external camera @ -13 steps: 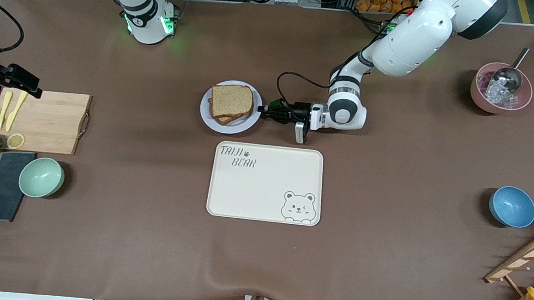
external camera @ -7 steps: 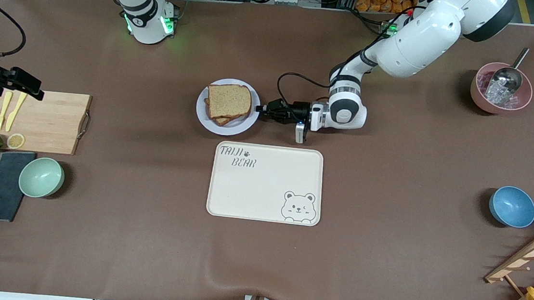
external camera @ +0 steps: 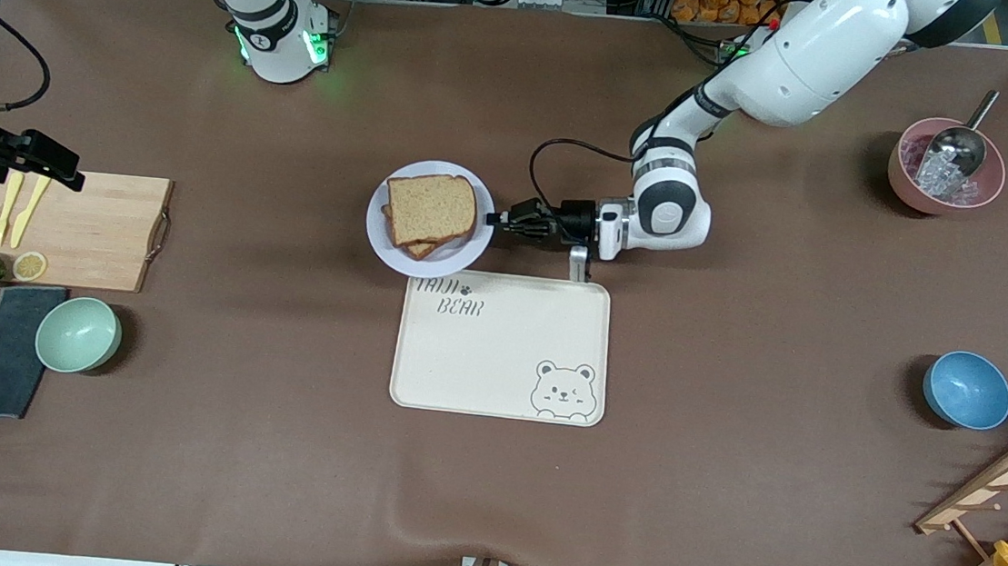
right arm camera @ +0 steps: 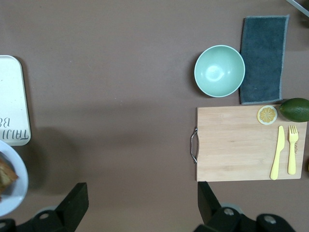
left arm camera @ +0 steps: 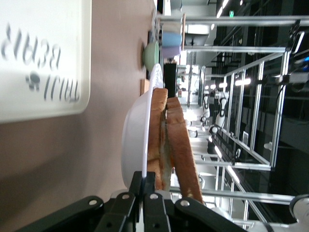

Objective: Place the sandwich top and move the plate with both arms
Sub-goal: 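Slide the plate with the left gripper onto the bear tray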

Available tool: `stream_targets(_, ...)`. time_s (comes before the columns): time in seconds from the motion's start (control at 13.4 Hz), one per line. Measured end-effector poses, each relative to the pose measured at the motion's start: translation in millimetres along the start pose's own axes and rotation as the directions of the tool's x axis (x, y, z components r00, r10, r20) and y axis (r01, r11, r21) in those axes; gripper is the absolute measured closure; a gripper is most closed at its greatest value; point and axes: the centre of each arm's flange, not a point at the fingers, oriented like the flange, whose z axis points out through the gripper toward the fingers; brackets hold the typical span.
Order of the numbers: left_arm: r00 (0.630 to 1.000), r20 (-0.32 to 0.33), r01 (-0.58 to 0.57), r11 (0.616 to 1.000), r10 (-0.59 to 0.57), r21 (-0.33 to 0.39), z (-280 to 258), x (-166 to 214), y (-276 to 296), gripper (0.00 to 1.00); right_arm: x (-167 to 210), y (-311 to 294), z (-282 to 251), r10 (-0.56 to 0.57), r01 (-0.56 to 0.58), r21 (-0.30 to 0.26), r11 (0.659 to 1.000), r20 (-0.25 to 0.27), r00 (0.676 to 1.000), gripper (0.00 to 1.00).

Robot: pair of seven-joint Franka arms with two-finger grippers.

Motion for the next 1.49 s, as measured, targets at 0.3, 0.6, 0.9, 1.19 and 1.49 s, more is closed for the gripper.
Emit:
stream_targets(0.3, 0.999, -0.042, -0.008, 1.0, 0.009, 0.022, -45.6, 37.3, -3.8, 0.96, 1.7, 4.0, 4.4, 0.007, -0.007, 0.0, 1.0, 0.009, 1.0, 0.0)
stream_targets(0.6, 0.998, -0.069, -0.01, 0.999, 0.012, 0.039, -81.7, 62.3, -7.5, 0.96, 3.3, 4.6, 8.4, 0.009, -0.009, 0.0, 1.0, 0.017, 1.0, 0.0)
stream_targets(0.9, 0.996, -0.083, -0.016, 0.998, 0.021, 0.059, -114.5, 82.4, -10.4, 0.96, 4.7, 4.2, 11.2, 0.008, -0.008, 0.0, 1.0, 0.022, 1.0, 0.0)
stream_targets(1.19, 0.995, -0.102, -0.006, 0.999, 0.011, 0.049, -118.7, 93.3, -9.5, 0.96, 6.4, 3.5, 15.1, 0.007, -0.007, 0.0, 1.0, 0.029, 1.0, 0.0)
stream_targets(1.49, 0.991, -0.133, 0.012, 0.999, -0.007, 0.037, -126.2, 110.1, -15.6, 0.96, 6.8, 3.5, 15.8, 0.007, -0.007, 0.0, 1.0, 0.03, 1.0, 0.0)
